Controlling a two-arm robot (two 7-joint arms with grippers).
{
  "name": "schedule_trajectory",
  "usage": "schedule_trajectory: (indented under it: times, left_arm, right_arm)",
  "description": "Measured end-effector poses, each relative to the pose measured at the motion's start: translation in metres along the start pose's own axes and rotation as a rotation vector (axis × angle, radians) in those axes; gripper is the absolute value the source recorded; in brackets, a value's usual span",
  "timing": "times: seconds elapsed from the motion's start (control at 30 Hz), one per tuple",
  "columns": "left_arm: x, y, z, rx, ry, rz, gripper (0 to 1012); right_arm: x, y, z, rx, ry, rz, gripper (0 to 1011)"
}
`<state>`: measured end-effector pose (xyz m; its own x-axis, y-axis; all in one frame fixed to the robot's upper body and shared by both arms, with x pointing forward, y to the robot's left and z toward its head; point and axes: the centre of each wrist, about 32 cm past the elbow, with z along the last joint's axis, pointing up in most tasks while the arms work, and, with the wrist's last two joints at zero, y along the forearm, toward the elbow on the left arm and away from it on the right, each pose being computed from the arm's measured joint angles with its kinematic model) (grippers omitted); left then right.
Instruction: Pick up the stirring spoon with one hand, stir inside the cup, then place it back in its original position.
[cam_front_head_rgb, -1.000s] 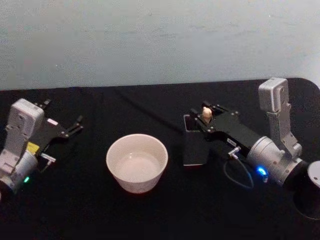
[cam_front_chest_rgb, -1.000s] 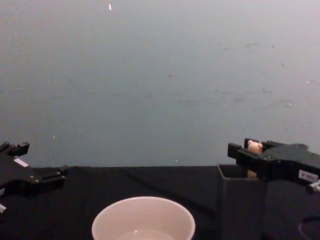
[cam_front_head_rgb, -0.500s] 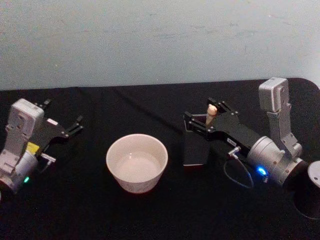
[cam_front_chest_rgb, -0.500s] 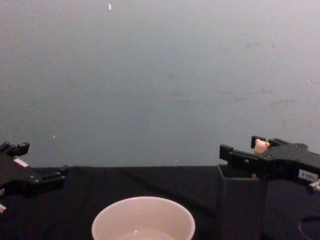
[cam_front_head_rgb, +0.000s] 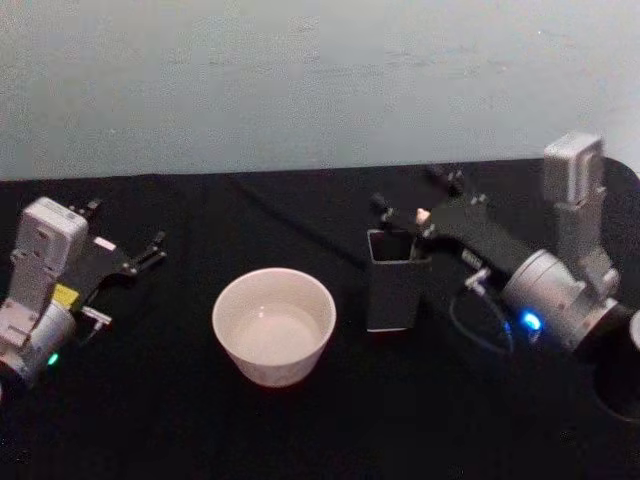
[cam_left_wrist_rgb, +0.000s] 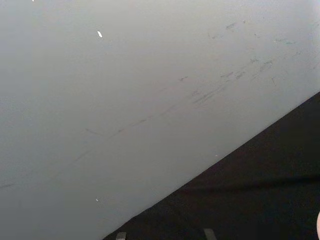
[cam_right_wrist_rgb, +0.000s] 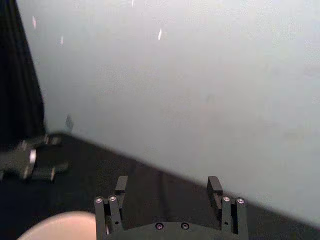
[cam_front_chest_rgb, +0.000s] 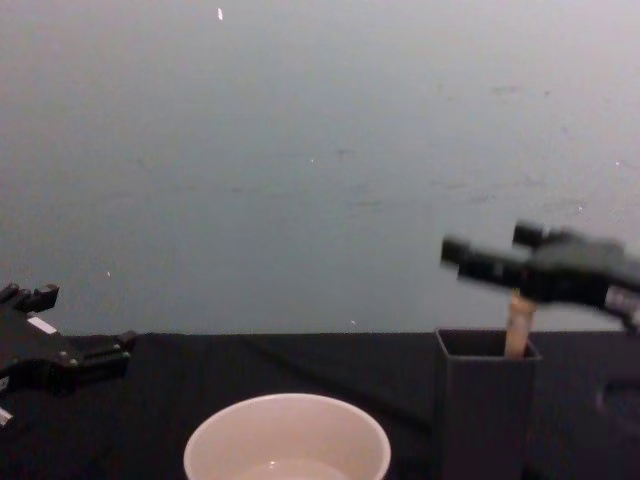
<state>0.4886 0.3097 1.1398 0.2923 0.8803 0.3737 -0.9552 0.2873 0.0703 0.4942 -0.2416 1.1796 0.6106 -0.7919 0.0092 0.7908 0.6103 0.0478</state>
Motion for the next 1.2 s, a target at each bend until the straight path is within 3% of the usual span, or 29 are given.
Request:
schedule_trajectory:
  times: [0.17,0.2,0.3,0.4,0.47,0.7,0.93,1.2]
  left_arm:
    - [0.0000,0.0000,0.0000,0.000,0.000,0.000,1001]
    - [0.0000,0.0000,0.0000,0.000,0.000,0.000,1001]
    - [0.0000,0.0000,0.0000,0.000,0.000,0.000,1001]
    - [0.0000,0.0000,0.0000,0.000,0.000,0.000,1001]
    - [0.0000,0.0000,0.0000,0.000,0.000,0.000,1001]
    - [0.0000,0.0000,0.0000,0.000,0.000,0.000,1001]
    - [0.0000,0.0000,0.0000,0.000,0.000,0.000,1001]
    - [0.0000,0.0000,0.0000,0.000,0.000,0.000,1001]
  right_arm:
    - [0.009,0.001,0.016,0.124,-0.020,-0.078,1000]
    - [0.012,0.001,0.018,0.148,-0.033,-0.123,1000]
    - [0.017,0.002,0.016,0.153,-0.060,-0.203,1000]
    - [0.024,0.005,0.003,0.097,-0.104,-0.323,1000]
    - [0.026,0.005,-0.004,0.057,-0.118,-0.355,1000]
    - [0.026,0.003,-0.037,-0.108,-0.132,-0.379,1000]
    - [0.022,0.004,-0.051,-0.180,-0.131,-0.358,1000]
    - [0.022,0.004,-0.054,-0.195,-0.132,-0.352,1000]
